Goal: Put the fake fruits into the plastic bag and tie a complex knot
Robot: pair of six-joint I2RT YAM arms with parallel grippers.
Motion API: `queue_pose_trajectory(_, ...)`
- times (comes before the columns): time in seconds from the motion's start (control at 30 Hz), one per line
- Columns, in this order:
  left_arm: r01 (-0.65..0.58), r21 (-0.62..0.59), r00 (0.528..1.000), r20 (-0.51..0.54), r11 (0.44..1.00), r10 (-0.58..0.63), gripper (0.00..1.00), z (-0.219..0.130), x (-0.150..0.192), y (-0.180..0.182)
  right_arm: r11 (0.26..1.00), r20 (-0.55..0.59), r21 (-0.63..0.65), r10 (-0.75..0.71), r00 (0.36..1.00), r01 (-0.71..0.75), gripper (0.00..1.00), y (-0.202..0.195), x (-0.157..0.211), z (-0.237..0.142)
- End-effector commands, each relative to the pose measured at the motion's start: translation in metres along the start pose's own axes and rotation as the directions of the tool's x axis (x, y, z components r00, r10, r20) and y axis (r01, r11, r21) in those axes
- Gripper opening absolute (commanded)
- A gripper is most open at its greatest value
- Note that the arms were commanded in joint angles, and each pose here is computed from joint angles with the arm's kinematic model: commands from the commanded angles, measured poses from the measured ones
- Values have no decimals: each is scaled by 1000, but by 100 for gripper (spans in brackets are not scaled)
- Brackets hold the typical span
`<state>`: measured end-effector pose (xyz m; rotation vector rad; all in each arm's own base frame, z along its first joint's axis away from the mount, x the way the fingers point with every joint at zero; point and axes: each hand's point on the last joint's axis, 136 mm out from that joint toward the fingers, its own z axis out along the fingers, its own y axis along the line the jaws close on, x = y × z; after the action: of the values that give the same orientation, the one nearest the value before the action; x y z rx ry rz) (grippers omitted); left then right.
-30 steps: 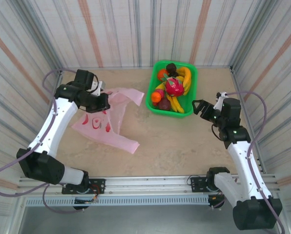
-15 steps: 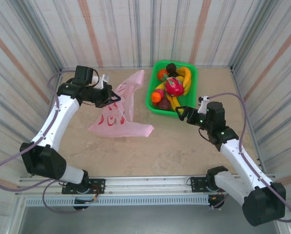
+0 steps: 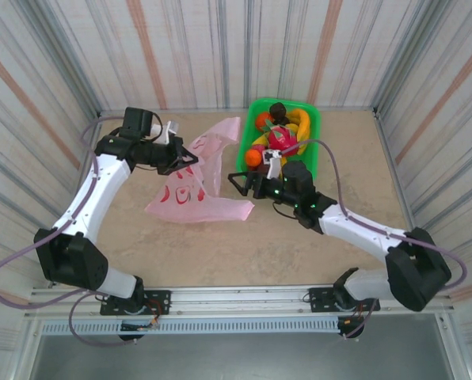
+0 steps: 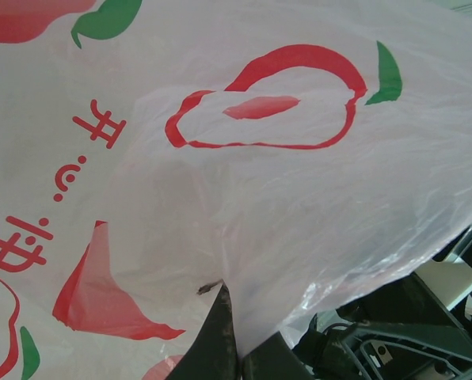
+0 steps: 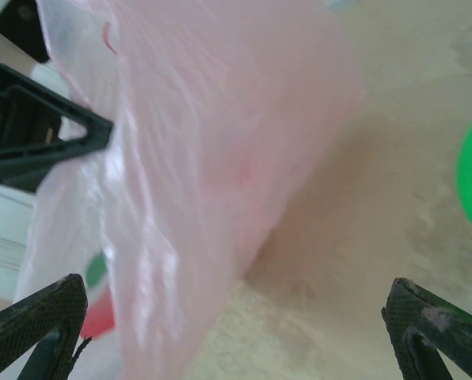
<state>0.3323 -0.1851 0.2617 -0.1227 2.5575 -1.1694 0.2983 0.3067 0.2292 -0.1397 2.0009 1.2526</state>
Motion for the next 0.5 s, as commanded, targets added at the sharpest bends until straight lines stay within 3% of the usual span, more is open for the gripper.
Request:
queue_pose_trajectory(0.0,6,15,1000,-7,1000,-5,0,-2,4,-1,995,85,-103,17,996,-8,99,33,-27,18)
queue_pose_trajectory(0.13,-6,13,1000,-4,1000,6,0,-3,6,-1,995,56,-92,51,997,-46,99,33,-23,40)
queue_pose_trajectory(0.23,-18,3,1000,4,1000,18,0,-6,5,-1,996,28,-45,82,996,-81,87,23,-20,55)
queue_pose_trajectory(0.33,-40,-47,999,11,998,40,0,-16,4,5,995,8,4,98,995,-98,62,15,-18,63)
queue_pose_trajectory(0.47,-81,-171,996,31,982,87,0,-46,1,16,991,-24,94,103,994,-100,20,-2,-7,62)
